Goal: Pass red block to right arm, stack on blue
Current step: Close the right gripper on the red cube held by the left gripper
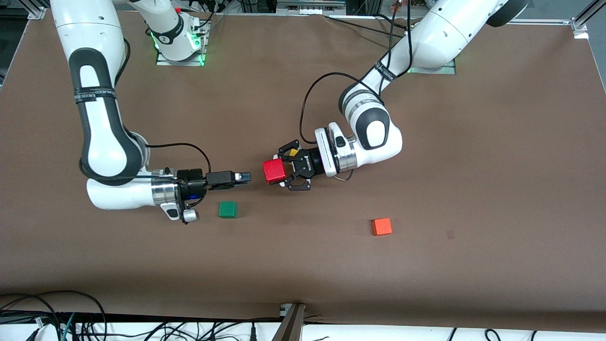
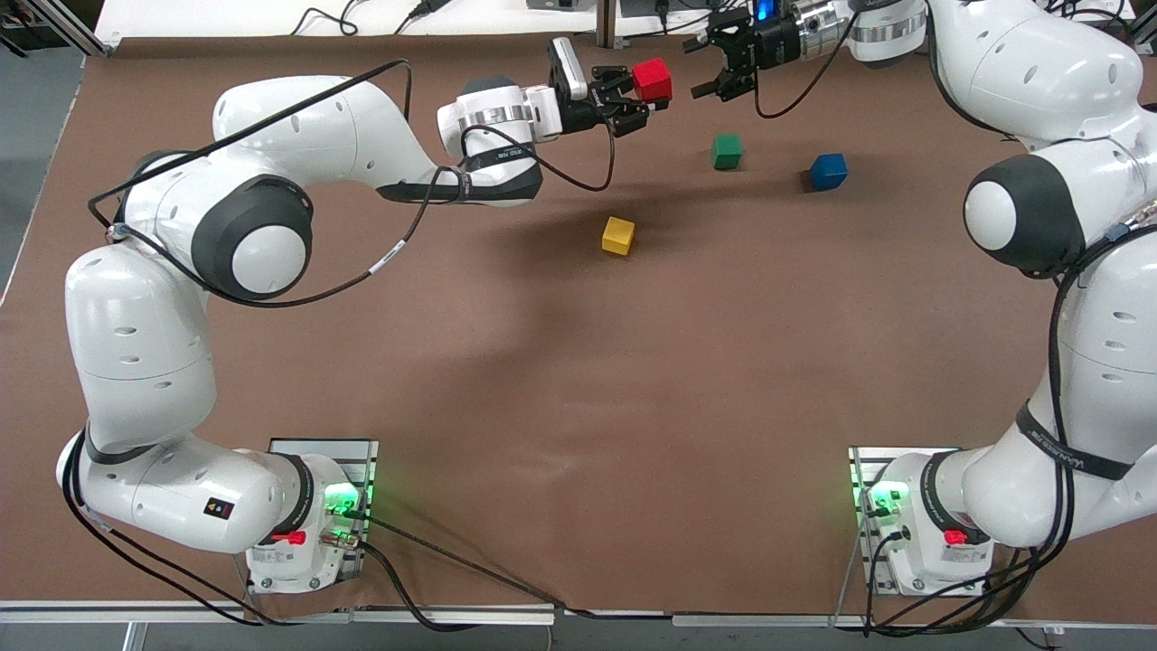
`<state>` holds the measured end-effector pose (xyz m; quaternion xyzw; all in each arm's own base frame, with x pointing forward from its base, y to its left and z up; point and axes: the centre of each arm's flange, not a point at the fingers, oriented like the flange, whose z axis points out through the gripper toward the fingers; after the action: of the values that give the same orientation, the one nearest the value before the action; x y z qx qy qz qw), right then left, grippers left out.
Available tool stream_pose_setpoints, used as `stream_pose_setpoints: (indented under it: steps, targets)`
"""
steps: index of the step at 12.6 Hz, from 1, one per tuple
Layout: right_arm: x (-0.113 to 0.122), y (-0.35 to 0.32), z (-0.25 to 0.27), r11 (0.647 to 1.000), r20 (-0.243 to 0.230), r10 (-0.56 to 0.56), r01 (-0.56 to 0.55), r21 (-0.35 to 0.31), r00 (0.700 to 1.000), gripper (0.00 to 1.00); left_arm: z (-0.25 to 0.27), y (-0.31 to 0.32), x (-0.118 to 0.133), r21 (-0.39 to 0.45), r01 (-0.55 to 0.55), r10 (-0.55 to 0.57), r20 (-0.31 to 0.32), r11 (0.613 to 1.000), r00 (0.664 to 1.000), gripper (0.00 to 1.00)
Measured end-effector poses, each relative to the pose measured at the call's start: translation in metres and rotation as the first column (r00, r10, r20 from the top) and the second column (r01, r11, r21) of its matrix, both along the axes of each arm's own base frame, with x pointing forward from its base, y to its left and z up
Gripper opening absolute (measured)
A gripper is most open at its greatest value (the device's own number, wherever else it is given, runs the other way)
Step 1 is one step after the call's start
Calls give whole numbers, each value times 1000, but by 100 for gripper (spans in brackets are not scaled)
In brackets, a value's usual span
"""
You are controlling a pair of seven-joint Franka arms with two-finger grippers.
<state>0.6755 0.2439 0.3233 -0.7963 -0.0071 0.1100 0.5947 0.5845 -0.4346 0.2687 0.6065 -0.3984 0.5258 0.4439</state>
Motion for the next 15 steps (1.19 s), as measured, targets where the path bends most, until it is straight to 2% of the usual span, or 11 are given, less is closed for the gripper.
stream_pose_setpoints:
  steps: [7, 10, 11, 12, 13, 15]
  targets:
    - [-9, 41, 4, 1000, 30, 20, -19, -22, 999, 100, -2, 0, 0, 2, -1, 1, -2, 1000, 1000, 56]
    - [-12, 50, 3, 999, 35, 25, -24, -27, 999, 94, -3, 0, 0, 3, -1, 1, -3, 1000, 1000, 56]
    - [-12, 51, 3, 999, 37, 24, -23, -28, 999, 82, -3, 1, 0, 3, -1, 1, -3, 1000, 1000, 56]
    - [-12, 50, 3, 999, 37, 22, -21, -29, 999, 65, -3, 1, 0, 2, -2, 2, -3, 1000, 1000, 56]
    - [-12, 50, 3, 999, 41, 21, -20, -25, 999, 57, -2, 0, 1, -1, -4, 4, -4, 1000, 1000, 56]
    - [-11, 50, 4, 1000, 42, 20, -19, -24, 999, 57, -2, 0, 2, -2, -4, 4, -4, 1000, 1000, 56]
